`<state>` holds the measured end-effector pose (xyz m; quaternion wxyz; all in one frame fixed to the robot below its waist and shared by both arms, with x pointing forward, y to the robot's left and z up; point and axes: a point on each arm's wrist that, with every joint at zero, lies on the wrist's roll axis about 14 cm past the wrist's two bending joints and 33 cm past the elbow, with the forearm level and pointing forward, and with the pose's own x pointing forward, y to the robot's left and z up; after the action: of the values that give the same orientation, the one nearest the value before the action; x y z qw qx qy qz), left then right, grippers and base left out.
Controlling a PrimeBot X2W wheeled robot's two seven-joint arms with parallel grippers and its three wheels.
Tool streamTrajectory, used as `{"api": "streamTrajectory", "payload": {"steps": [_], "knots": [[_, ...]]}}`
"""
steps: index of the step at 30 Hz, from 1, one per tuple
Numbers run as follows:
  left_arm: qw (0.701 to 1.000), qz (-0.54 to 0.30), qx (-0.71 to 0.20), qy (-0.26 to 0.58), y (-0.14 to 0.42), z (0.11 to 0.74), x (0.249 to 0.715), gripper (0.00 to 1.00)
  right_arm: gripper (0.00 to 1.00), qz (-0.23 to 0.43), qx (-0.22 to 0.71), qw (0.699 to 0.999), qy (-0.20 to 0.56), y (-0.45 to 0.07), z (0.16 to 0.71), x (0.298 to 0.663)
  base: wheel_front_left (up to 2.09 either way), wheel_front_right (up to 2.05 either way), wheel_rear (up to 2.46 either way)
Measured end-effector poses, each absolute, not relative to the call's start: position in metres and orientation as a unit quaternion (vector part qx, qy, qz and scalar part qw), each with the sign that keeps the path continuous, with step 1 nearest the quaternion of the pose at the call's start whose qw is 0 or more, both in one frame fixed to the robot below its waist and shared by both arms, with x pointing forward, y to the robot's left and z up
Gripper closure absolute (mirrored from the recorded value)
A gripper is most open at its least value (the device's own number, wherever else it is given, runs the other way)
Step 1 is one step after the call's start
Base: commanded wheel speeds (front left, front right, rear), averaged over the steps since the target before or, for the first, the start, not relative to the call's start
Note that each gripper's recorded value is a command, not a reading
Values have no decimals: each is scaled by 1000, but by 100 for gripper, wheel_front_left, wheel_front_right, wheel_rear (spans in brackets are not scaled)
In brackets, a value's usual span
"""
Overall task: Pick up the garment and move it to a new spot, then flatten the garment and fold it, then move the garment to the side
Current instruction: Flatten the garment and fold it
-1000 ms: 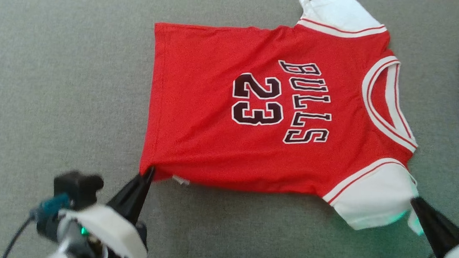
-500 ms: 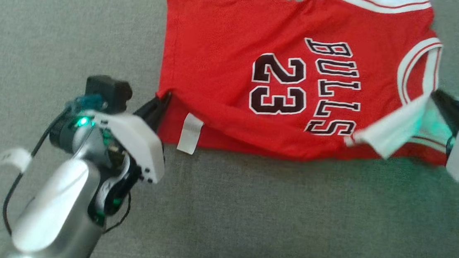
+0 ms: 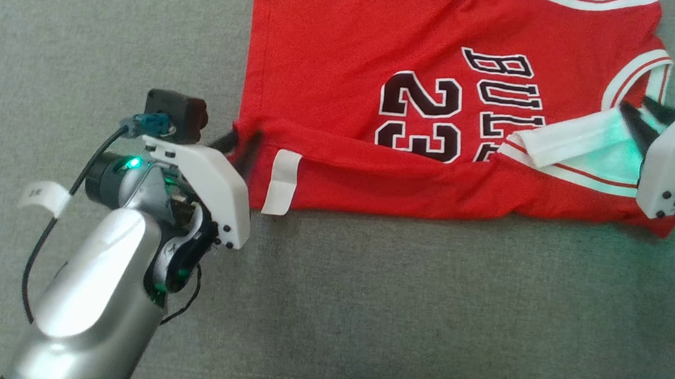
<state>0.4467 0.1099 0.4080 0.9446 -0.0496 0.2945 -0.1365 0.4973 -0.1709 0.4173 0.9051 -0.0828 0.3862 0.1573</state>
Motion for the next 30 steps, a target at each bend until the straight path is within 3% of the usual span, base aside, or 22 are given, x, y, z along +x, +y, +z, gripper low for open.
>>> {"api": "streamTrajectory", "payload": {"steps": [7,14,30], "knots": [[947,-127,-67,289,118,416,425,0,0,155,-86,936,303,-174,464,495,0,0,0],[939,-135,-98,302,105,419,392,0,0,110,-51,903,412,-207,420,414,0,0,0],[923,-141,-87,348,101,387,404,0,0,62,-46,880,468,-221,382,434,0,0,0]]}}
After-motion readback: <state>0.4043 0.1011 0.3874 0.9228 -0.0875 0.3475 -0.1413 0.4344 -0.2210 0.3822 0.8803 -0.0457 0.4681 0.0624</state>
